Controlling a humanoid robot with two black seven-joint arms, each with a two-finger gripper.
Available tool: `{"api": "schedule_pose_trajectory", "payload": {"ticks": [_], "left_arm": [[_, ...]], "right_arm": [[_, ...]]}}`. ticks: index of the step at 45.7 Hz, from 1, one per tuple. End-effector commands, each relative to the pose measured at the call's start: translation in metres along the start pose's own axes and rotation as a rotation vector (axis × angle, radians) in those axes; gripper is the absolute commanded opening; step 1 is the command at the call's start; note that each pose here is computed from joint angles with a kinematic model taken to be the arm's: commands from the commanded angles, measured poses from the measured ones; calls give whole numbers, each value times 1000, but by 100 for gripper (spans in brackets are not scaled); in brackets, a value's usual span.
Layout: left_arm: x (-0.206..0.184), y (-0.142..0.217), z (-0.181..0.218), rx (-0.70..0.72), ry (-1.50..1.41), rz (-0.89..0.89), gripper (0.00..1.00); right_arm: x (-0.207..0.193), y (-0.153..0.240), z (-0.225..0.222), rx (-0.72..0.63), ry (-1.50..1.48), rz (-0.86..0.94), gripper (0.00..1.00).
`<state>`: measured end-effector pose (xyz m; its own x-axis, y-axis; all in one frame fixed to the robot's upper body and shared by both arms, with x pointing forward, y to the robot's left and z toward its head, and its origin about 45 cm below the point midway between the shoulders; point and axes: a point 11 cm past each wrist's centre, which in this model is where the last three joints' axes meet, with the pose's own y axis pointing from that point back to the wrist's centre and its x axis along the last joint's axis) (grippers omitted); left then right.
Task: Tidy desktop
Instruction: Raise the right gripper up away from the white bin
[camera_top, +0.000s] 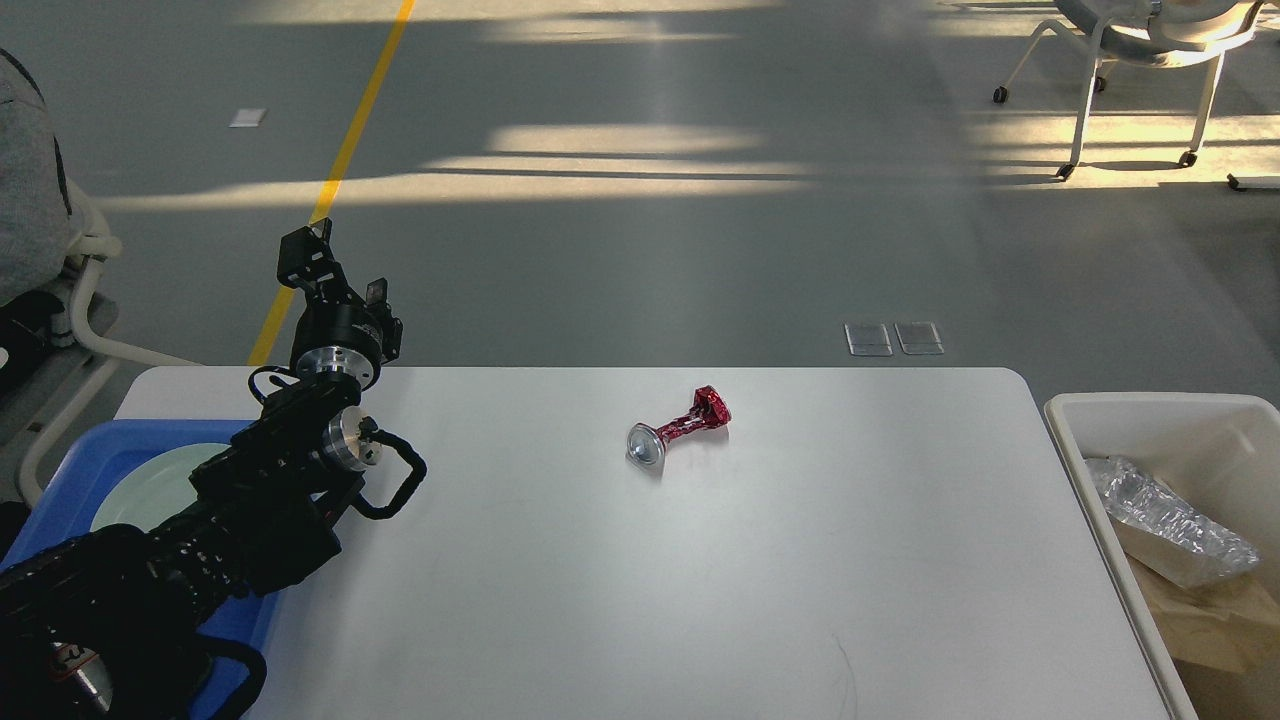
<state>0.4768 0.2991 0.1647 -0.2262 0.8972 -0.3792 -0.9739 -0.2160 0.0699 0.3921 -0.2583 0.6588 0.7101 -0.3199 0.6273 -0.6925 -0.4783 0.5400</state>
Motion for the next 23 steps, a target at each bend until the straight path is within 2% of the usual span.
{"api": "schedule_pose_trajectory", "payload": {"ticks": [1,12,15,23], "left_arm": [[0,0,0,0,-1,0,96],[0,0,0,0,0,-1,96],[0,0,0,0,0,-1,96],[0,0,0,0,1,0,96]], "right_arm": [[-22,-34,23,-36,-35,-109,100],[-80,-121,106,-172,-163,-335,100],[-104,-147,108,-167,-171,-414,100],[-149,-224,88,-124,-197,-379,100]]}}
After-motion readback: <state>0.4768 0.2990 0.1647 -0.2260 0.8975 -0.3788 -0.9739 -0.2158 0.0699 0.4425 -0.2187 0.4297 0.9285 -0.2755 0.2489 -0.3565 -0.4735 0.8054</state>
